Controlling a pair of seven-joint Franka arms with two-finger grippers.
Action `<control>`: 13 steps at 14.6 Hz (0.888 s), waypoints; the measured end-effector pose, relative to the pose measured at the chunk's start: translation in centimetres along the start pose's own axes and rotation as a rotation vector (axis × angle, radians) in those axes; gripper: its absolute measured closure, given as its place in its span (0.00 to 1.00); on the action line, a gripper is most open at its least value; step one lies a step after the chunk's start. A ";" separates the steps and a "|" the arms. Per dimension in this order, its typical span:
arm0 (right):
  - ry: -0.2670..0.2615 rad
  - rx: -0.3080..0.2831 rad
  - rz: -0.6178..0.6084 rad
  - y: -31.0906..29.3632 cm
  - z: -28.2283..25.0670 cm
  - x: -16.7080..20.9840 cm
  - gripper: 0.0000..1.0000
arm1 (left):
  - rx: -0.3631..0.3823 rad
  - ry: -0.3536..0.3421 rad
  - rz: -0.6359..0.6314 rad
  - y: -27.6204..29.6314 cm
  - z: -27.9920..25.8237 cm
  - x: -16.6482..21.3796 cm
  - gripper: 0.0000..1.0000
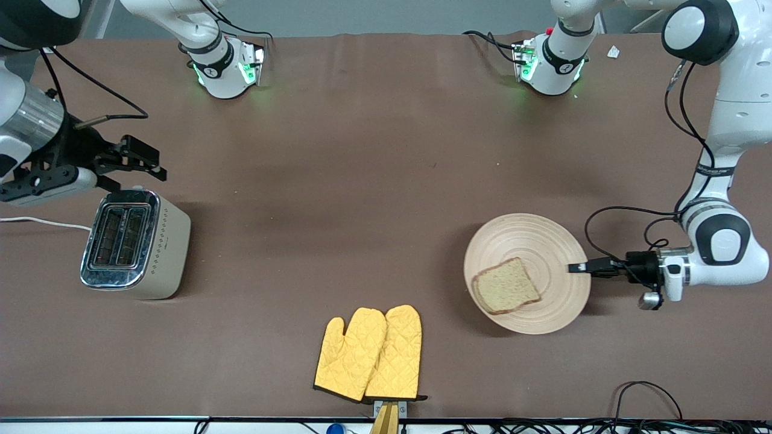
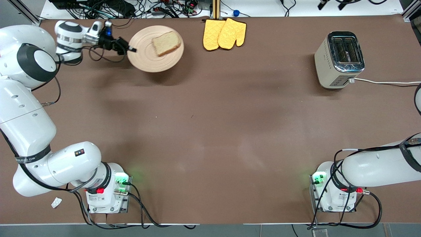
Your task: Move plate and put bread in toaster
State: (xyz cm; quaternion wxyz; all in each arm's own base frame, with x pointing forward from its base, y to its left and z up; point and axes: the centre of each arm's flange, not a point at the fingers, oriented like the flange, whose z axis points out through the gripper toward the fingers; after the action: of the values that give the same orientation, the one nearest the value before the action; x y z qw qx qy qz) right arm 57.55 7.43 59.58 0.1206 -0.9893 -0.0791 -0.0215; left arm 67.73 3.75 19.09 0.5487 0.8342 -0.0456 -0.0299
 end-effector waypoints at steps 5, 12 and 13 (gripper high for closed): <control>-0.014 0.024 0.115 -1.0 2.6 1.1 0.00 | 0.001 -0.094 0.061 7.4 16.1 0.0 0.90; 0.003 -0.036 0.099 -1.7 15.5 4.8 0.00 | 0.031 -0.058 0.004 12.8 37.2 -4.7 0.91; 0.010 -0.042 0.091 -2.3 18.1 4.9 0.00 | 0.035 -0.049 -0.014 12.9 39.1 -5.6 0.91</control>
State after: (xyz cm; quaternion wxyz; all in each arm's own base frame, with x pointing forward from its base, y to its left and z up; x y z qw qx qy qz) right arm 62.46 14.77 42.88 0.1010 -0.9941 -0.0329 -0.0226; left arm 57.74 -36.43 15.46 0.5324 0.8431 -0.0536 -0.0536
